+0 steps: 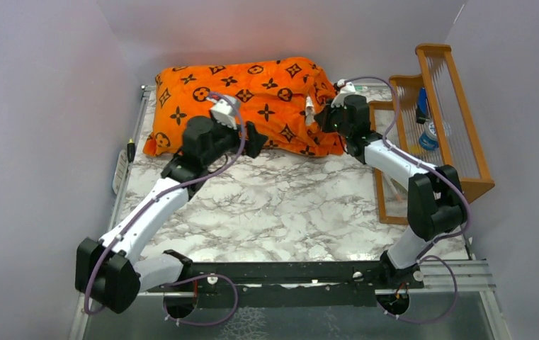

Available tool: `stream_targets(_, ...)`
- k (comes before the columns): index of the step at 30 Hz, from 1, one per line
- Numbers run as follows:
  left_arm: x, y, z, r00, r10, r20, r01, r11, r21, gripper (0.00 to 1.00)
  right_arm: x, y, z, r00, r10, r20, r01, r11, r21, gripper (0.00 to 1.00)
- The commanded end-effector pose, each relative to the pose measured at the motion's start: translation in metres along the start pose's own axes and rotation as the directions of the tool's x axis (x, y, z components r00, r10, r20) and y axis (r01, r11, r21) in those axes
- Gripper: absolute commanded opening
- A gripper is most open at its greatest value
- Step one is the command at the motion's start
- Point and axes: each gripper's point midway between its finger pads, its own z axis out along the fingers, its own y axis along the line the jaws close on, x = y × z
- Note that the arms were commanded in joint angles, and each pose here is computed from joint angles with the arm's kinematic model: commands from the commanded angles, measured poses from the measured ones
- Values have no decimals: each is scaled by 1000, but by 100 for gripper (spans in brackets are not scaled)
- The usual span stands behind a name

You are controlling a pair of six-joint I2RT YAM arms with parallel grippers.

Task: Remove the pillowcase from the pillow

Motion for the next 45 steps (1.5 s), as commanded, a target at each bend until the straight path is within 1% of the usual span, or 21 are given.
stream_targets(1, 0, -20, 46, 997, 57, 46, -50, 989, -138, 99, -19, 58, -27, 998, -20, 63, 31, 984, -175, 1)
stream_targets(7, 13, -23, 93, 998, 34, 60, -22, 982, -188, 99, -14, 103, -68, 997, -9, 73, 30, 954, -299, 1)
stream_targets(9, 17, -21, 105, 998, 32, 58, -20, 978, -206, 99, -12, 108, -81, 997, -4, 78, 28, 950, -312, 1)
stream_targets(13, 31, -22, 129, 998, 50, 24, -43, 973, -226, 99, -1, 103, -97, 998, -3, 65, 22, 954, -298, 1)
stream_targets(15, 38, -29, 140, 999, 45, 12, -42, 979, -201, 99, 3, 101, -103, 998, -1, 60, 19, 956, -292, 1)
stream_targets(20, 36, -66, 153, 1000, 10, 26, -9, 1000, -22, 99, 14, 91, -111, 999, -1, 39, 11, 968, -251, 1)
stream_targets(23, 41, -70, 159, 1000, 25, 12, -25, 1000, -10, 99, 18, 87, -112, 1000, -3, 31, 11, 972, -233, 1)
stream_targets(25, 51, -63, 165, 999, 37, -8, -38, 998, -48, 99, 17, 87, -114, 999, 2, 33, 6, 971, -238, 1)
stream_targets(28, 66, -43, 174, 994, 101, -50, -108, 980, -165, 99, 13, 91, -118, 999, 14, 39, -4, 967, -254, 1)
stream_targets(31, 81, -18, 179, 978, 178, -106, -202, 930, -307, 99, 10, 93, -122, 999, 19, 45, -7, 965, -260, 1)
stream_targets(35, 95, 11, 181, 965, 213, -154, -260, 861, -438, 99, 7, 91, -126, 998, 15, 54, -1, 968, -250, 1)
stream_targets(39, 85, 25, 177, 951, 265, -159, -309, 803, -509, 99, 4, 85, -131, 997, 14, 70, 1, 976, -220, 1)
stream_targets(41, 71, 24, 172, 947, 290, -141, -320, 794, -516, 99, 3, 81, -134, 996, 30, 79, -14, 980, -200, 1)
stream_targets(45, 43, 24, 158, 949, 300, -94, -304, 800, -518, 99, 4, 72, -134, 995, 46, 88, -32, 988, -150, 1)
